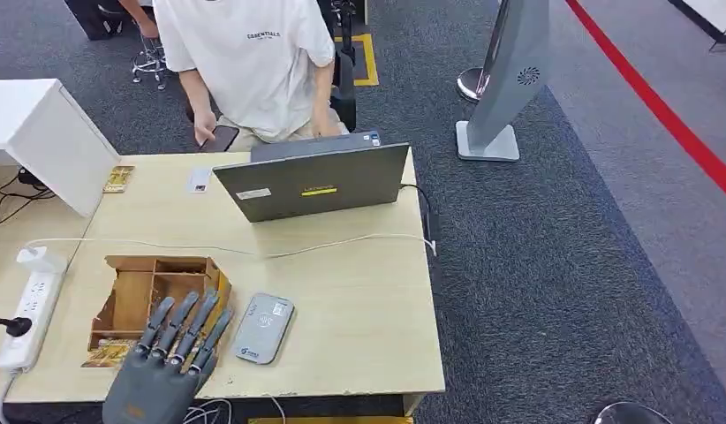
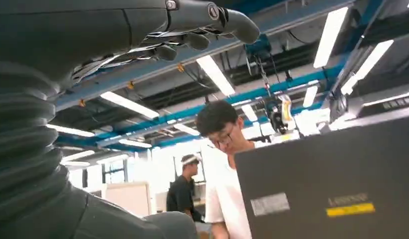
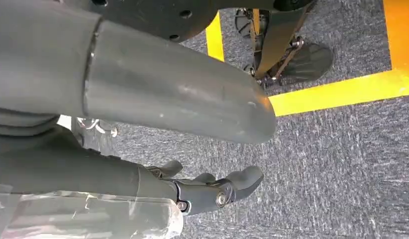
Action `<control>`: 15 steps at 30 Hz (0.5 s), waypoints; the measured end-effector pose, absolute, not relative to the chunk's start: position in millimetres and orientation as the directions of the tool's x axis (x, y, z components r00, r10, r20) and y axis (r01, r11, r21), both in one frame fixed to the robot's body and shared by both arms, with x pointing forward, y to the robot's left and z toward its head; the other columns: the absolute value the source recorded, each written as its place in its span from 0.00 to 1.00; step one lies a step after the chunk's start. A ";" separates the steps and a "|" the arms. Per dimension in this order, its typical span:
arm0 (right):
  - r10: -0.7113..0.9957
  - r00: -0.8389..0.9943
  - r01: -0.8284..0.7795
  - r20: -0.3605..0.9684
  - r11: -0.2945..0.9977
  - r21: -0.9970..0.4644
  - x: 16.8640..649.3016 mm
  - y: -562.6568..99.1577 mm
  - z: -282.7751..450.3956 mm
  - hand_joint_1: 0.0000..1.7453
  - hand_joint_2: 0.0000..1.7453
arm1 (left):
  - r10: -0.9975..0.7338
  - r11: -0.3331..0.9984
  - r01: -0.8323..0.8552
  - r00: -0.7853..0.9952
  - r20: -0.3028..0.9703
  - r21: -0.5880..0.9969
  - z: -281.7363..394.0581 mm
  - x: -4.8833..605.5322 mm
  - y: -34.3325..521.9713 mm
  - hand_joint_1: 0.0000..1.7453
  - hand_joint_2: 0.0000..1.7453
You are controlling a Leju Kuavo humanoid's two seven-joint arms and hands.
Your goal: Pass the card to the sensor for recognition and then transmit it.
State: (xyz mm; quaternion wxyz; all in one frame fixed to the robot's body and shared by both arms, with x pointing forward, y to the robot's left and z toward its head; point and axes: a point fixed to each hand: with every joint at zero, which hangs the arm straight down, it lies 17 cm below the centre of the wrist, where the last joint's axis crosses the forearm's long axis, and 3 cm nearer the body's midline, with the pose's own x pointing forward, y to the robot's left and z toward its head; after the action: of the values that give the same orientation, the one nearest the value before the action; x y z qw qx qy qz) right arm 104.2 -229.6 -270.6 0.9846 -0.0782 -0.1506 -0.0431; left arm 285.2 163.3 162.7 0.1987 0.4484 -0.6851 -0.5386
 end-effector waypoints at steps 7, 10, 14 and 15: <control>-0.069 0.951 0.119 0.302 0.981 -0.151 103.3 -232.7 -270.9 0.00 0.00 | -0.798 0.035 -0.325 -0.579 -0.169 0.945 144.9 252.9 148.7 0.00 1.00; -0.070 0.951 0.120 0.302 0.981 -0.151 103.5 -232.9 -270.8 0.00 0.00 | -0.790 0.035 -0.311 -0.591 -0.164 0.950 142.0 248.7 146.3 0.00 1.00; -0.067 0.950 0.118 0.306 0.981 -0.151 103.9 -233.1 -270.7 0.00 0.00 | -0.811 0.010 -0.195 -0.575 -0.106 0.981 119.2 244.2 155.5 0.00 1.00; -0.064 0.950 0.115 0.305 0.982 -0.151 103.8 -232.8 -270.7 0.00 0.00 | -0.822 -0.001 -0.157 -0.562 -0.091 0.988 111.0 242.9 160.5 0.00 1.00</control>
State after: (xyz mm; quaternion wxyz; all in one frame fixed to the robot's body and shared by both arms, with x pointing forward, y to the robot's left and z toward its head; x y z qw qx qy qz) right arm 103.8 -232.8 -270.7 0.9839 -0.0835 -0.1513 -0.0455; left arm 242.9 160.5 111.0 0.2775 0.3768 -0.6499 -0.5989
